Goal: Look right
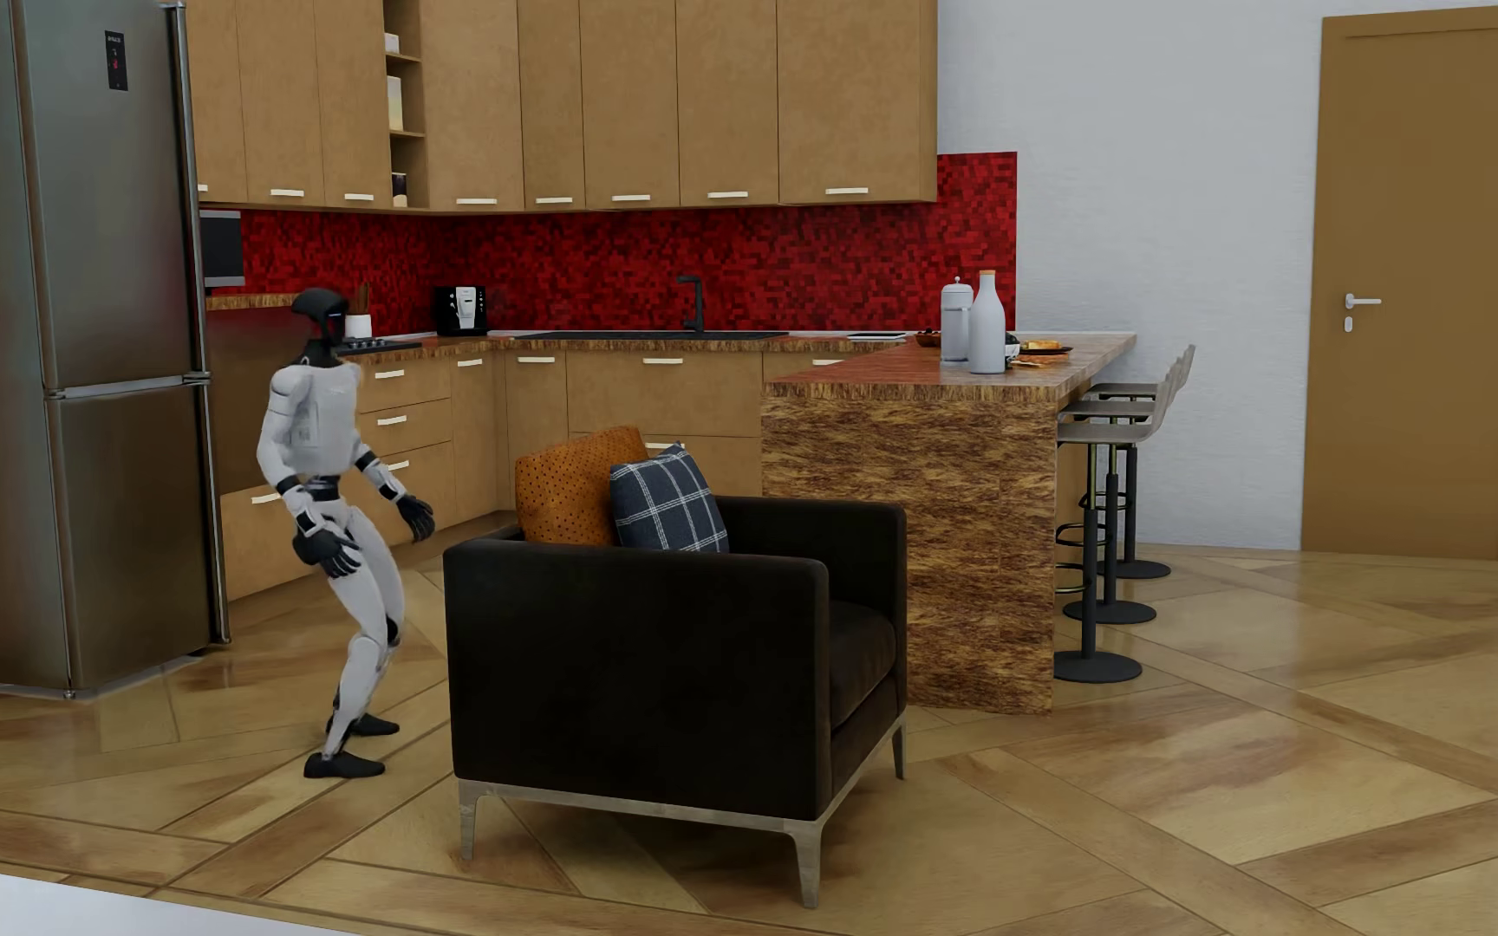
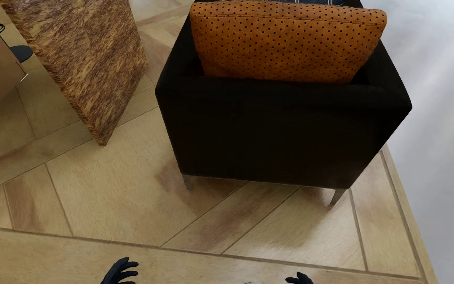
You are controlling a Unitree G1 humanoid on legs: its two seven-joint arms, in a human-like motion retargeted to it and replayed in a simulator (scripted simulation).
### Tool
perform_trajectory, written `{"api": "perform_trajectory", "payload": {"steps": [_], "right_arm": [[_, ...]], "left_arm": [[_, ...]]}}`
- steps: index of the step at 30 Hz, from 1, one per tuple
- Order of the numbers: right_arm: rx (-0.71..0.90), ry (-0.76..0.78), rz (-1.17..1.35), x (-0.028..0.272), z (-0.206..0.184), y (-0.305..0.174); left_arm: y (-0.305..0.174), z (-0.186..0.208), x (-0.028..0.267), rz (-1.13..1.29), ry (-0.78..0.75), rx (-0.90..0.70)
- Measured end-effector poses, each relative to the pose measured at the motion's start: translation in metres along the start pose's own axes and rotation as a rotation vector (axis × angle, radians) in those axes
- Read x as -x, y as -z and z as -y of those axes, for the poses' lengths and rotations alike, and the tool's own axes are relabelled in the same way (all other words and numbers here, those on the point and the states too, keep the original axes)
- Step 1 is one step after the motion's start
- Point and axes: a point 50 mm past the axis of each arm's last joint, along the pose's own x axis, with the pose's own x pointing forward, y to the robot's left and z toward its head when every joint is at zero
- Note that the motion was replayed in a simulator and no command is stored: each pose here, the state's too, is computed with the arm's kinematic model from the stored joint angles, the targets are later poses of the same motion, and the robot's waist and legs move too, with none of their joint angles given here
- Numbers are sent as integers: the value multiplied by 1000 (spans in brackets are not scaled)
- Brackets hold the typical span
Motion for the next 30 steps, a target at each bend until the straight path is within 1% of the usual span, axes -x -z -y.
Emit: {"api": "perform_trajectory", "payload": {"steps": [1,2,3,5,7,8,9,10,11,12,13,15,18,19,20,21,22,23,24,27,28,29,30], "right_arm": [[-1,-4,6,-2,5,-5],[-24,14,-6,-3,11,-3],[-11,20,-14,-2,11,-2],[29,36,-67,1,7,12],[38,85,-83,4,16,16],[20,93,-57,3,11,10],[52,60,-56,-1,5,7],[48,64,-62,-2,12,6],[27,37,-41,-5,5,-2],[9,3,-50,-4,-4,1],[-5,-9,-68,-3,-3,5],[15,-8,-66,-3,6,2],[12,31,-144,5,10,25],[2,55,-154,5,15,23],[5,61,-167,6,12,25],[15,64,-198,9,11,32],[30,64,-208,5,9,28],[63,53,-182,0,5,16],[73,46,-169,-1,5,14],[-1,46,-139,6,6,28],[-47,66,-103,10,12,28],[-97,89,-61,10,9,24],[-58,96,-45,7,8,18]], "left_arm": [[-2,-2,-1,6,-11,-2],[-6,4,0,29,-2,10],[-11,13,1,46,19,29],[-39,22,-7,101,60,21],[-33,18,-8,105,63,23],[-19,8,-4,87,49,9],[-16,-4,-3,79,35,-16],[-23,3,-5,91,57,-11],[-20,11,-2,90,81,-6],[-17,19,-2,74,110,10],[-22,27,-4,71,143,22],[-14,20,0,47,149,30],[-15,21,0,42,171,8],[-14,20,1,42,172,2],[-8,18,-1,23,175,-19],[-21,15,-6,56,174,-37],[-32,10,-6,107,164,-48],[-28,14,-4,114,167,-59],[-29,18,-2,127,167,-62],[-31,27,-5,84,170,-40],[-25,18,-6,50,153,-36],[-7,3,-1,4,125,-40],[-5,7,-2,-14,131,-43]]}}
